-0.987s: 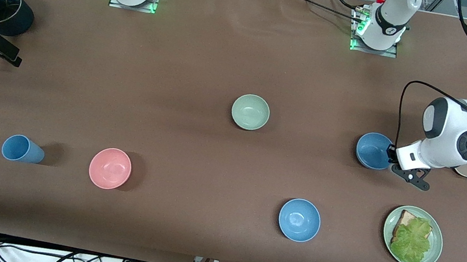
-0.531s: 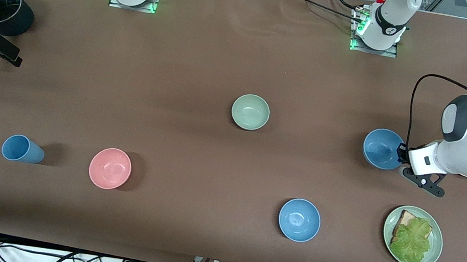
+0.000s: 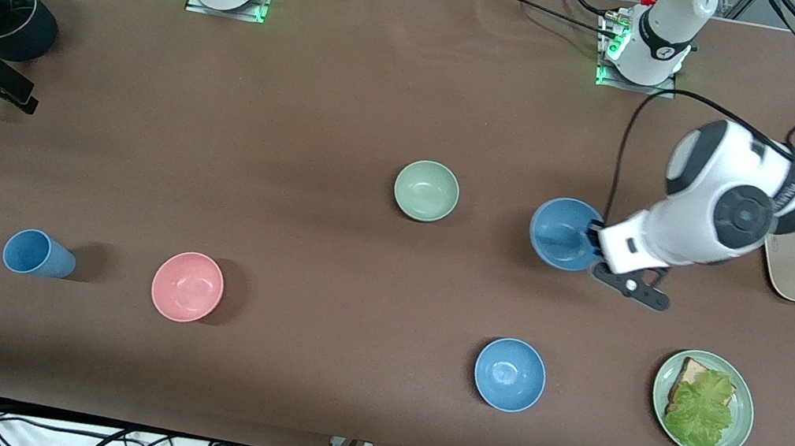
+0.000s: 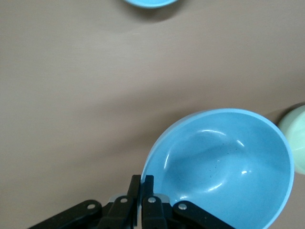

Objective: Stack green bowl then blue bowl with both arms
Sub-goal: 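Carry the blue bowl into the green bowl and open the left gripper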

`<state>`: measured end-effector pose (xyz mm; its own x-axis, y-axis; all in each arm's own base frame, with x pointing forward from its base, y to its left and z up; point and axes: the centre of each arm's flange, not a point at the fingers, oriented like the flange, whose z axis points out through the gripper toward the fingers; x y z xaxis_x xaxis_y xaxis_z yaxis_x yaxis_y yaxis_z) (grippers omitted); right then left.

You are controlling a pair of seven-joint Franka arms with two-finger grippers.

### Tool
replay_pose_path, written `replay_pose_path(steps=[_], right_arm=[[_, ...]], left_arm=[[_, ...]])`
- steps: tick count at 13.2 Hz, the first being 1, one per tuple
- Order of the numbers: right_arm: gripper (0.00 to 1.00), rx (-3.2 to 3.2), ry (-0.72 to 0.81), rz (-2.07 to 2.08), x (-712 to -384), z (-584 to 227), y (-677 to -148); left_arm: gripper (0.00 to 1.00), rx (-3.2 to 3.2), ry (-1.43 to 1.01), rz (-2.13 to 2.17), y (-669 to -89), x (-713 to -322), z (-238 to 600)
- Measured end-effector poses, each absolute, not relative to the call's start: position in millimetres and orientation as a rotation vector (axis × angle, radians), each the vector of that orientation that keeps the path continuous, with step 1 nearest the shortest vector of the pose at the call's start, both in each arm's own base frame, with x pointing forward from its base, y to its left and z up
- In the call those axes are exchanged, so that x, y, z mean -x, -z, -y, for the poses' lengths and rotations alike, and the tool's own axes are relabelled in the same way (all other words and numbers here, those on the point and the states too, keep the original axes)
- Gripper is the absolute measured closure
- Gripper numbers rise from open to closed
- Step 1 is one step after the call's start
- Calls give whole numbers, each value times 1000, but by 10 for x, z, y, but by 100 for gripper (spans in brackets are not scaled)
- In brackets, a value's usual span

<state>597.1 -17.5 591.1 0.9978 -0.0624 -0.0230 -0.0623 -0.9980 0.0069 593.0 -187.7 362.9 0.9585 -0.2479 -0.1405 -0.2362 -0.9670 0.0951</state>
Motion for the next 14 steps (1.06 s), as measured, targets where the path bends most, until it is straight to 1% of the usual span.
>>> replay_pose_path(steps=[3,6,9,14], right_arm=[[0,-3133,36,100,-5971,182,-5911],[0,-3133,37,110,-5970,224,-5910],[0,-3133,36,112,-5970,230,-5910],[0,-3133,36,112,-5970,230,-5910]], left_arm=[[96,-3048,247,233,-3621,-5683,2853],[96,-3054,313,186,-3352,-5426,3508],[96,-3047,380,213,-2932,-5247,3834],[96,-3041,393,172,-2596,-5088,4126]])
